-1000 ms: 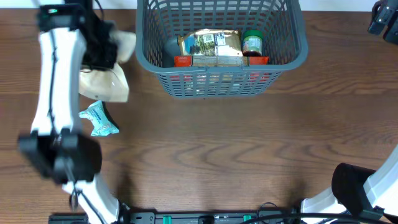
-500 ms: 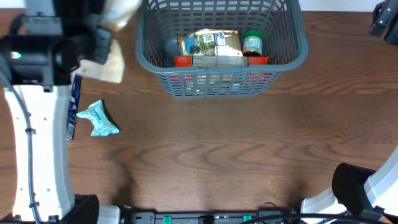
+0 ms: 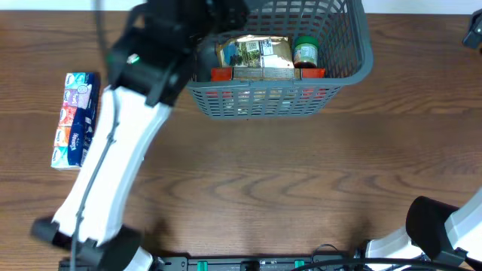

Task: Pack container
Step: 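Carry the beige pouch with the left gripper into the basket and release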

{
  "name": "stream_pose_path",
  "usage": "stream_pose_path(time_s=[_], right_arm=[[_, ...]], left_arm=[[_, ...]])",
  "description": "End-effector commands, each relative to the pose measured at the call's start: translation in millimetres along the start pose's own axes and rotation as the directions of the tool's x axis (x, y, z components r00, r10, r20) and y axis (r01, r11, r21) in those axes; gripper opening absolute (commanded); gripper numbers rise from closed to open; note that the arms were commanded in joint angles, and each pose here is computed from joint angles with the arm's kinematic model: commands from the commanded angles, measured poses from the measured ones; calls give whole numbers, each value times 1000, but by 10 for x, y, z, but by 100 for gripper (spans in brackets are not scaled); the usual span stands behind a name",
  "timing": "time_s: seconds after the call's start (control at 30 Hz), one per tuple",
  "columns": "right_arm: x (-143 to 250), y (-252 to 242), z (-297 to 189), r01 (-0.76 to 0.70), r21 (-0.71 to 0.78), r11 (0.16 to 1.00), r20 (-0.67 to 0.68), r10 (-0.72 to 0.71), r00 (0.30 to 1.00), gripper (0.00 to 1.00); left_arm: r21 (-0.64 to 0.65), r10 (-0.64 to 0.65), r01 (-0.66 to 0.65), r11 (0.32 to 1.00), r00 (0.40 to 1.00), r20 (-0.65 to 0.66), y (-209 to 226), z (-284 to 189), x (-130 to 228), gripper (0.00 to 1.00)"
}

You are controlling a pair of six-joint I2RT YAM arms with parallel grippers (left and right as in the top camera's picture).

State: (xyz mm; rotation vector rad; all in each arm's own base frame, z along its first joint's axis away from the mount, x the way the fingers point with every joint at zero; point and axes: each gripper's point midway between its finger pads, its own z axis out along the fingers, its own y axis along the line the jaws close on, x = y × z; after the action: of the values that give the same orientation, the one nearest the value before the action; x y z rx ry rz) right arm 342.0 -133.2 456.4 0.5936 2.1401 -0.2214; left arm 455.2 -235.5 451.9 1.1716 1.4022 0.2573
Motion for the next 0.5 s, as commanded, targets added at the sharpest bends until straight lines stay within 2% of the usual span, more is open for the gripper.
stream_pose_path(time_s=[0.0,0.23,0.47], right_arm=[[22,-11,-20,-24,-7,1000,-8,24,1000,99],[62,-17,-20,-23,-4,1000,-24,23,999,99],[104,-24,-22,-20,-1,1000,-41,20,999,99]], left_arm=[[152,37,-25,988,996,-77,-533,610,418,6],[359,56,35,933,969,-239,-1398,1185,1162,6],[453,74,90,887,940,-333,-1725,1187,1524,6]])
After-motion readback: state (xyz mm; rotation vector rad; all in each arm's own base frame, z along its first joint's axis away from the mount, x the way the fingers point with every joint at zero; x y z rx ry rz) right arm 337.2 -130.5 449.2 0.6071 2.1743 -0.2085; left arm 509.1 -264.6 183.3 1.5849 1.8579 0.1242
